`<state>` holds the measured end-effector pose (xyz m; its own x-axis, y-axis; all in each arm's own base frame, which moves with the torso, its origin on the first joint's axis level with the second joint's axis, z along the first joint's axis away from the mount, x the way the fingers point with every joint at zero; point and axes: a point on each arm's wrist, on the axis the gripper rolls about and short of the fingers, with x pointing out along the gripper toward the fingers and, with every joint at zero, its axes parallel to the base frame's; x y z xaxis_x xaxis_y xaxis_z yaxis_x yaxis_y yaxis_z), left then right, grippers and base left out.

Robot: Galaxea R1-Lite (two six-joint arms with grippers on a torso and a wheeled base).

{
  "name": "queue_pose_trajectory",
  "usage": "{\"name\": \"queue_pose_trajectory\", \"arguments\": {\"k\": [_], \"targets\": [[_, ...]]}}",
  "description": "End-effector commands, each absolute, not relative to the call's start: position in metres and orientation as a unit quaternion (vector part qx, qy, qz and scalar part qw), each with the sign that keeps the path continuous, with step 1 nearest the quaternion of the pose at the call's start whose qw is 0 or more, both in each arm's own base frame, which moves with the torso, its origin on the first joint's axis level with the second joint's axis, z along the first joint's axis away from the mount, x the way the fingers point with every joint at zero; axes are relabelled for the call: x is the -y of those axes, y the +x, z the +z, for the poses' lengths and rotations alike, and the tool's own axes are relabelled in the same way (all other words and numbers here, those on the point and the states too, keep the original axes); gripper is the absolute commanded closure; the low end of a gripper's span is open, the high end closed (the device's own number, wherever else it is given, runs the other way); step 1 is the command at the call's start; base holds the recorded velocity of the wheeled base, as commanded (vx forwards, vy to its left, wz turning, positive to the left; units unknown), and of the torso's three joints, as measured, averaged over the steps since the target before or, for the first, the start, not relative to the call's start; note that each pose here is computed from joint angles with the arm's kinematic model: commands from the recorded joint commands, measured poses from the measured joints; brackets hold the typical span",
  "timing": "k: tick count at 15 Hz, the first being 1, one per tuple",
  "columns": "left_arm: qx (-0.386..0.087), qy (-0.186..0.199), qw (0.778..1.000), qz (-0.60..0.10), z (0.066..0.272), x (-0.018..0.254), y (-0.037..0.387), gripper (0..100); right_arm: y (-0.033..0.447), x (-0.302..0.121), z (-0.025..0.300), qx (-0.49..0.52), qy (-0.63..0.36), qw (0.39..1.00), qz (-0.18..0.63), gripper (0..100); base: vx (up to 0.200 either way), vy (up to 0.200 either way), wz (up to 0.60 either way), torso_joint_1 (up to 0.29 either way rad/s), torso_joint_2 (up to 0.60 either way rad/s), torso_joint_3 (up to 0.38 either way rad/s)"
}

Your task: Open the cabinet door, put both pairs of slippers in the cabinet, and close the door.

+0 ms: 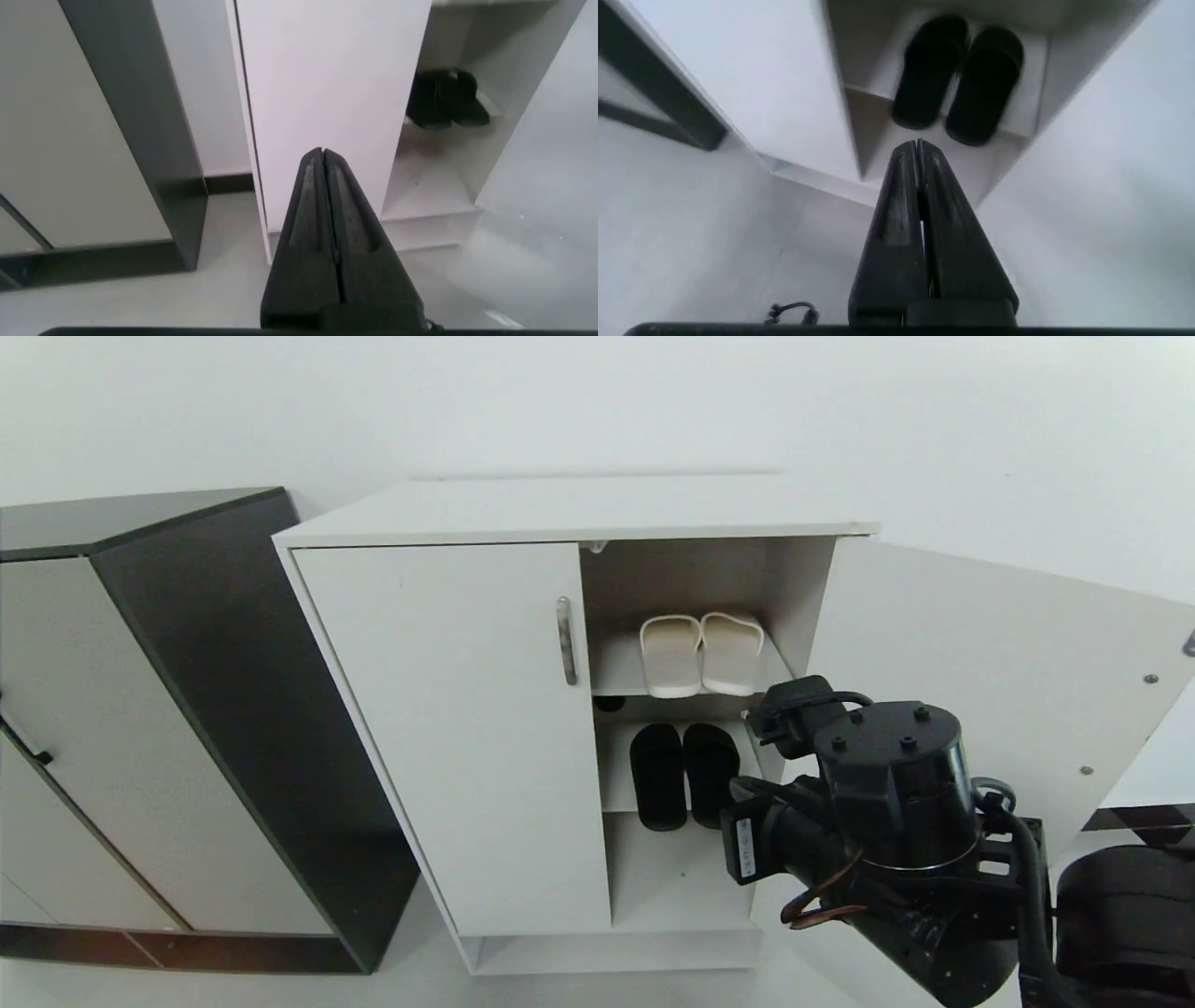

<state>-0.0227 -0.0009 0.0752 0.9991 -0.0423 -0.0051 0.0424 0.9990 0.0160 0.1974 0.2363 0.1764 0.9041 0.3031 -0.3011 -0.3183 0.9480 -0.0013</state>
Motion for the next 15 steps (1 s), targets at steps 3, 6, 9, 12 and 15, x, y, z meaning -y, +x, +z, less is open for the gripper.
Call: {"name": "queue_pose_trajectory", "arguments": {"k": [3,6,9,12,15], "targets": [[-0.003,0.008,1.000,-0.021,0.0750,0.0009,-0.0227,100,0.1973,-0.2357,0.1751,-0.152,-0.027,0.975,0.158,100,0.000,0.000,0.00,0.113,-0.47,-0.347],[-0.003,0.008,1.000,-0.021,0.0750,0.0009,-0.0227,100,0.1970,-0.2360,0.1751,-0.152,-0.027,0.975,0.159,100,0.000,0.000,0.00,0.134,-0.47,-0.328],[-0.003,0.008,1.000,-0.021,0.0750,0.0009,-0.0227,100,0.1970,-0.2360,0.1751,-0.152,-0.027,0.975,0.159,100,0.000,0.000,0.00,0.160,-0.47,-0.320],[-0.003,0.008,1.000,-0.021,0.0750,0.0009,-0.0227,100,0.1970,-0.2361,0.1742,-0.153,-0.028,0.975,0.159,100,0.000,0.000,0.00,0.172,-0.49,-0.315],[-0.003,0.008,1.000,-0.021,0.0750,0.0009,-0.0227,100,0.1975,-0.2360,0.1738,-0.154,-0.028,0.975,0.158,100,0.000,0.000,0.00,0.193,-0.51,-0.308]]}}
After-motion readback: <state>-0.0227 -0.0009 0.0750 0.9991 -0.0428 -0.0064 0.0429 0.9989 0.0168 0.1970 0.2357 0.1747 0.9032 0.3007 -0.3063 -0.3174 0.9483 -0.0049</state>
